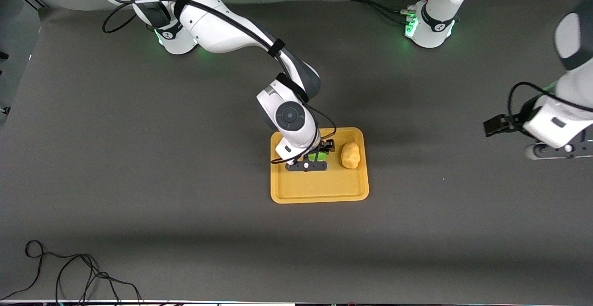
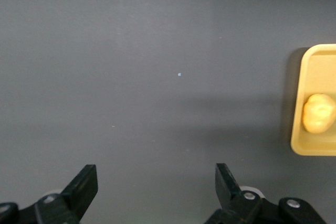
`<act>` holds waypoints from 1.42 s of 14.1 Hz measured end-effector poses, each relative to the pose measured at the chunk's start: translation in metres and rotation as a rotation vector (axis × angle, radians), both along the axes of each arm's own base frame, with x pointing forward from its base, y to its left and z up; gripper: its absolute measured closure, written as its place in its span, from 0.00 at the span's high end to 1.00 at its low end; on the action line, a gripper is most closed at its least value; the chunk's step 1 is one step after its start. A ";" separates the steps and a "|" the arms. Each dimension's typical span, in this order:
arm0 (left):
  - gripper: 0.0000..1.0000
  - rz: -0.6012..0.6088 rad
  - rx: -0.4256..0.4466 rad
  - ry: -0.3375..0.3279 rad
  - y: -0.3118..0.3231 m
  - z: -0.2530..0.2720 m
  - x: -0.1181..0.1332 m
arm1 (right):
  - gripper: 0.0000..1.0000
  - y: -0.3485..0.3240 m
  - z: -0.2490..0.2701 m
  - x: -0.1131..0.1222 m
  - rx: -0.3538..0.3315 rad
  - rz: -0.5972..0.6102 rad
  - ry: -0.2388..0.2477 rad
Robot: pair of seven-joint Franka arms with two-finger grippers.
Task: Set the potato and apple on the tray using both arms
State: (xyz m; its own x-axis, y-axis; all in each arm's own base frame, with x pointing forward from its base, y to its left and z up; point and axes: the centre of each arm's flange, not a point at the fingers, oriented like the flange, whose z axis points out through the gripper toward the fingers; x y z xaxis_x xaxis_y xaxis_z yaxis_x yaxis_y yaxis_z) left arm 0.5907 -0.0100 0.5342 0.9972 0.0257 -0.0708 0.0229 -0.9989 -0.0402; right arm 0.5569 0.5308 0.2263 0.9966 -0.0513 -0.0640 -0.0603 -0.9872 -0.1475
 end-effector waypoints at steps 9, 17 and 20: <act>1.00 -0.051 -0.026 -0.010 0.020 0.013 -0.008 | 0.80 -0.017 -0.035 0.012 -0.047 -0.009 -0.008; 1.00 -0.076 -0.025 -0.044 0.030 0.030 -0.016 | 0.80 -0.016 -0.034 0.013 -0.041 -0.010 -0.016; 1.00 -0.076 -0.023 -0.053 0.031 0.027 -0.015 | 0.83 -0.016 -0.034 0.013 -0.041 -0.010 -0.018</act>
State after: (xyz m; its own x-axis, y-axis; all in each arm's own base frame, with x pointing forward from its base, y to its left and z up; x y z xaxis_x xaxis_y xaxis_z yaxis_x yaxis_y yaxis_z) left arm 0.5760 0.0206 0.5613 0.9985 -0.0512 -0.0177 -0.0515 -0.9985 -0.0181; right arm 0.5701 0.5147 0.1927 0.9970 -0.0634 -0.0440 -0.0678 -0.9918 -0.1082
